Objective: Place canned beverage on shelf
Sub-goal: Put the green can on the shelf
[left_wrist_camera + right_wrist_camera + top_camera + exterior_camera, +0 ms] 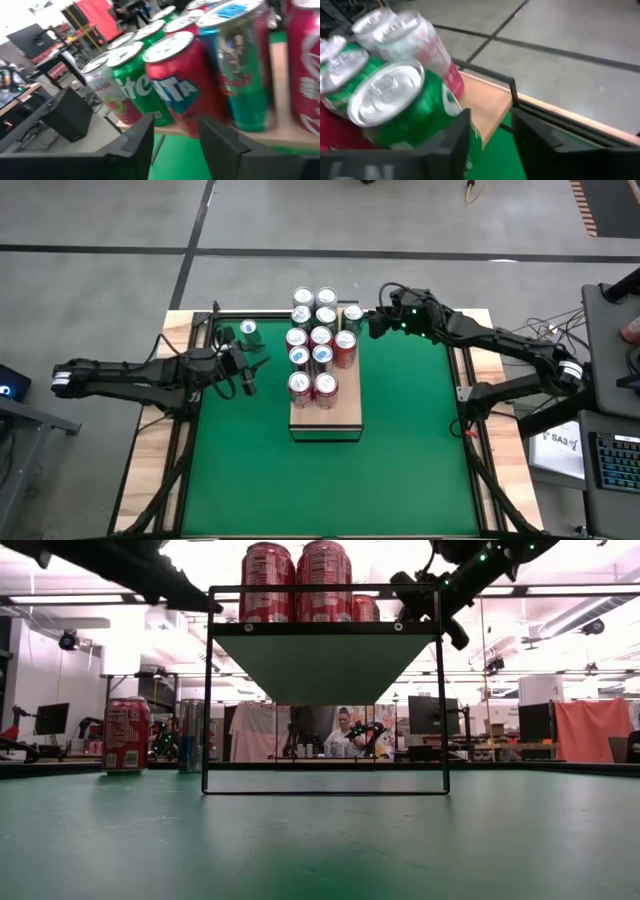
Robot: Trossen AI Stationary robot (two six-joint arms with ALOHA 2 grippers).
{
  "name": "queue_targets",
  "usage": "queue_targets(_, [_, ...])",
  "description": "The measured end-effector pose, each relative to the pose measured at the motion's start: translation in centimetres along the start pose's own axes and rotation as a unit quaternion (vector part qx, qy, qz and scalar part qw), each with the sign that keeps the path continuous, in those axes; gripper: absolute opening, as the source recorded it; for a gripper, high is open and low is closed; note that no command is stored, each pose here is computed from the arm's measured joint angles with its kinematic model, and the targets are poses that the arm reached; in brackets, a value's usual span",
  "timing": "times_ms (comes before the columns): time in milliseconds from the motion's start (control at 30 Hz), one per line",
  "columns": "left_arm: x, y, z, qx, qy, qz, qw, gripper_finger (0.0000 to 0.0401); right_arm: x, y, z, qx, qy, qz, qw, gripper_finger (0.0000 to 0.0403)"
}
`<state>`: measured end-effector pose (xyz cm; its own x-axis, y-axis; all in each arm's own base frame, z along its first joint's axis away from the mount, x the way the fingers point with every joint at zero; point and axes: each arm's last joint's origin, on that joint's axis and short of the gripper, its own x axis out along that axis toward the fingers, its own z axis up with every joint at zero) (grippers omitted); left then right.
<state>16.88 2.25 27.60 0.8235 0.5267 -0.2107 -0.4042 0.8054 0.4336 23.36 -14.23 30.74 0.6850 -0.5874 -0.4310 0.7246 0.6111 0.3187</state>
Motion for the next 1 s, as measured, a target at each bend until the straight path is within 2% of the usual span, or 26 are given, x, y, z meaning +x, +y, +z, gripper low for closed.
queue_targets(133, [1.0,-0.2,-0.9,-0.010,-0.008,0.010,1.000,0.0095,-0.2,0.3,0.6,0.001,-0.007,0.004,1.000,0.0058])
queue_targets(267, [2.0,-0.4,-1.4,-0.011,-0.010,0.019,1.000,0.0060,-0.2,0.4,0.7,0.001,-0.007,0.005,1.000,0.0015])
queue_targets(367, [2.6,-0.8,-1.6,-0.005,-0.014,0.023,1.000,0.0041,0.0,0.3,0.6,0.002,-0.004,0.003,1.000,0.0013])
queue_targets(767, [4.1,-1.0,-1.9,0.001,0.000,0.031,1.000,0.0006,1.0,1.4,-0.5,-0.018,0.017,0.015,1.000,0.0013])
queue_targets(1000, [4.4,-1.2,-2.0,0.002,0.003,0.031,1.000,0.0000,0.9,2.4,-0.4,-0.035,-0.004,0.039,0.999,0.0013])
